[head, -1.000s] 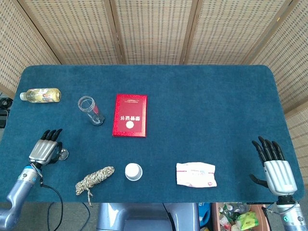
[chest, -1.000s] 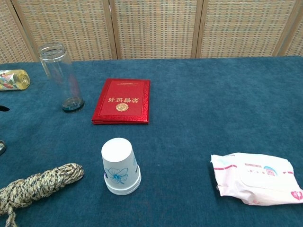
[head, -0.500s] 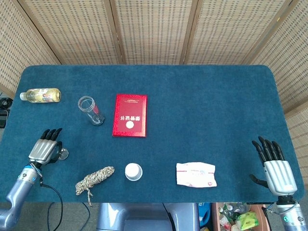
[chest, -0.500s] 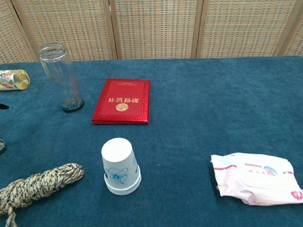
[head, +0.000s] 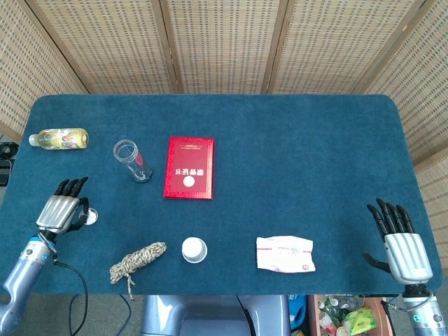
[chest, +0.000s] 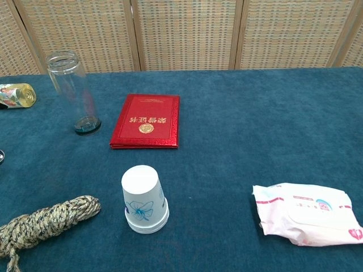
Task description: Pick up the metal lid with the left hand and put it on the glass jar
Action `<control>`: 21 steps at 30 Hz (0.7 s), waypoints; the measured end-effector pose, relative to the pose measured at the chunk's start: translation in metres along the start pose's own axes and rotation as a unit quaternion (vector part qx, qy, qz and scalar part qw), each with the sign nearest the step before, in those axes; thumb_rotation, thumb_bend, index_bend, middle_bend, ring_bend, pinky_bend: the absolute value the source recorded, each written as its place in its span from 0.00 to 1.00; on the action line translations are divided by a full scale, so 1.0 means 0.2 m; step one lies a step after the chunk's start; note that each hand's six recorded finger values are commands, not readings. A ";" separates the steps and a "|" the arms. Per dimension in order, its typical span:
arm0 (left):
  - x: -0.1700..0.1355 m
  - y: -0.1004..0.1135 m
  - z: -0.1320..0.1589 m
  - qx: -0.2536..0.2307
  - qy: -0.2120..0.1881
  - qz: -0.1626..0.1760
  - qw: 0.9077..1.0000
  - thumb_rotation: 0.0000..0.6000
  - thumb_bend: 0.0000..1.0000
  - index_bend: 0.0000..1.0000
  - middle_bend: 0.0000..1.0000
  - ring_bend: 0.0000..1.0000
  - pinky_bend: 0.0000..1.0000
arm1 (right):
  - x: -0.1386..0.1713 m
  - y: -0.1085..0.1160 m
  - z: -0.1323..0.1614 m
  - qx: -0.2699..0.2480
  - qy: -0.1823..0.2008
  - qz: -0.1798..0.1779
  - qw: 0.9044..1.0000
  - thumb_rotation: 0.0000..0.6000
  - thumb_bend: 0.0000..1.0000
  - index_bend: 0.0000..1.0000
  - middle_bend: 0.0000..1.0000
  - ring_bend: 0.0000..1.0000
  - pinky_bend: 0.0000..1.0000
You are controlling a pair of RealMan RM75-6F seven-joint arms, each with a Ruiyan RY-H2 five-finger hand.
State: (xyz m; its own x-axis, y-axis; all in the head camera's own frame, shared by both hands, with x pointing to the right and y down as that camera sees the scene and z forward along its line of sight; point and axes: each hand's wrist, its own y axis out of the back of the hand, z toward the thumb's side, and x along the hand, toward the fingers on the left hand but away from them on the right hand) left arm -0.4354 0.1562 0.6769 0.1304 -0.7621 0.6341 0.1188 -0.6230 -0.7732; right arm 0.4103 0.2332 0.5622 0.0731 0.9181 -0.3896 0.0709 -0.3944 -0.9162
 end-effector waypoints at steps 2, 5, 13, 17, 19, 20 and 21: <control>0.00 0.05 0.00 -0.006 -0.002 0.011 1.000 1.00 0.43 0.68 0.00 0.00 0.00 | 0.00 0.00 0.00 0.000 0.000 0.000 1.000 1.00 0.00 0.07 0.00 0.00 0.00; 0.00 0.13 0.00 -0.014 -0.003 0.029 0.999 1.00 0.43 0.68 0.00 0.00 0.00 | 0.00 0.00 0.00 0.000 0.000 0.000 1.000 1.00 0.00 0.07 0.00 0.00 0.00; 0.03 0.33 0.04 -0.044 -0.005 0.073 0.996 1.00 0.43 0.68 0.00 0.00 0.00 | 0.00 -0.01 0.01 0.002 0.001 0.003 1.000 1.00 0.00 0.07 0.00 0.00 0.00; 0.06 0.44 0.07 -0.064 -0.007 0.093 0.994 1.00 0.43 0.68 0.00 0.00 0.00 | 0.00 -0.01 0.01 0.002 0.001 0.004 1.000 1.00 0.00 0.07 0.00 0.00 0.00; 0.08 0.48 0.09 -0.074 -0.008 0.100 0.992 1.00 0.43 0.68 0.00 0.00 0.00 | 0.00 -0.01 0.00 0.002 0.001 0.005 1.000 1.00 0.00 0.07 0.00 0.00 0.00; 0.09 0.51 0.10 -0.080 -0.009 0.104 0.991 1.00 0.43 0.68 0.00 0.00 0.00 | 0.00 -0.01 0.00 0.002 0.001 0.005 1.000 1.00 0.00 0.07 0.00 0.00 0.00; 0.09 0.54 0.10 -0.085 -0.010 0.107 0.991 1.00 0.43 0.68 0.00 0.00 0.00 | 0.00 -0.01 0.00 0.001 0.000 0.005 1.000 1.00 0.00 0.07 0.00 0.00 0.00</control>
State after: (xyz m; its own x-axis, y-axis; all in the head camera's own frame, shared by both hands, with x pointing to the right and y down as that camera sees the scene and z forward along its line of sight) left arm -0.3997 0.0787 0.6064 0.1538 -0.8777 0.4538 -0.0800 -0.4688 -0.8797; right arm 0.4097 0.2337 0.5651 0.0742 0.9139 -0.3991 0.0673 -0.4039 -0.9123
